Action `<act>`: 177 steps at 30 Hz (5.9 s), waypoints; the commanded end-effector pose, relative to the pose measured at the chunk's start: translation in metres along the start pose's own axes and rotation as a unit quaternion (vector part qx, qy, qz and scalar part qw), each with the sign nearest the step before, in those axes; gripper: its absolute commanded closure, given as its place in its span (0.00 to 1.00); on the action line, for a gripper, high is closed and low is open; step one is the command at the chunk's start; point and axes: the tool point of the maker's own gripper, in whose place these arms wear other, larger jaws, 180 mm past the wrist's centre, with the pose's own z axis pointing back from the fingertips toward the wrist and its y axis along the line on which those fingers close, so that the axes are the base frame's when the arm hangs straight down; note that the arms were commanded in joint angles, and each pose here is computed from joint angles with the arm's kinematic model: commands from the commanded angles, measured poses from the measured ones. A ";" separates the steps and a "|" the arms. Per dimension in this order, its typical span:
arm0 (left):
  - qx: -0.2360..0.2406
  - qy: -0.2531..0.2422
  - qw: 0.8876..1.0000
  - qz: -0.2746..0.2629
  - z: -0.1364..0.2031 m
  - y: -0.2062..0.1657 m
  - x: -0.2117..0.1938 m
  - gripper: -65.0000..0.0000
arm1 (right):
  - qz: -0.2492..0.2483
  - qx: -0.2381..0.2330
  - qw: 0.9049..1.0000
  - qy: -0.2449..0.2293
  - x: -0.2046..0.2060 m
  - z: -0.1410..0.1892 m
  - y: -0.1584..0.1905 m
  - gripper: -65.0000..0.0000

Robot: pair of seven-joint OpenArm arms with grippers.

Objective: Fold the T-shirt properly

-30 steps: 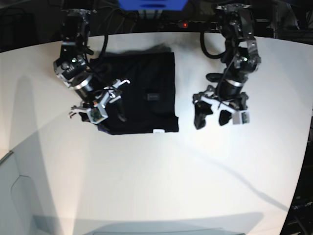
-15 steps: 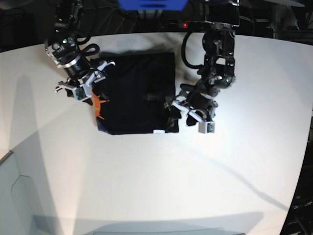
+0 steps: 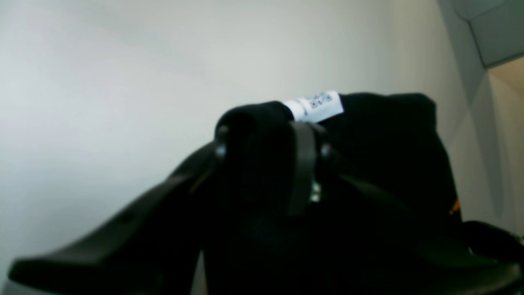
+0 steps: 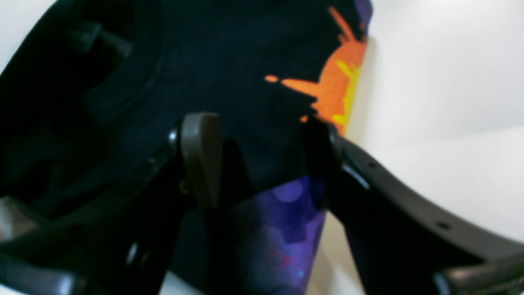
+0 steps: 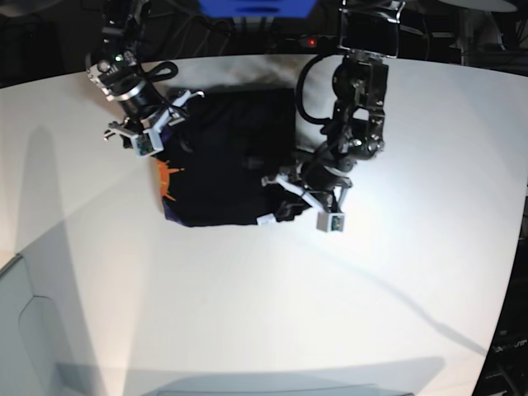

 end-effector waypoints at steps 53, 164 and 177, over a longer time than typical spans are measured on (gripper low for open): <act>0.047 -0.006 0.996 0.072 0.098 0.024 -0.058 0.00 | 0.012 -0.003 0.995 -0.099 0.047 0.006 -0.004 0.50; -0.037 -0.017 0.678 -0.734 -0.049 -0.166 0.111 0.37 | -0.040 -0.246 0.965 -0.087 0.020 0.083 -0.147 0.64; 0.127 0.019 0.760 -0.637 0.028 -0.002 0.142 0.38 | -0.008 -0.125 0.987 -0.099 0.041 0.047 -0.069 0.72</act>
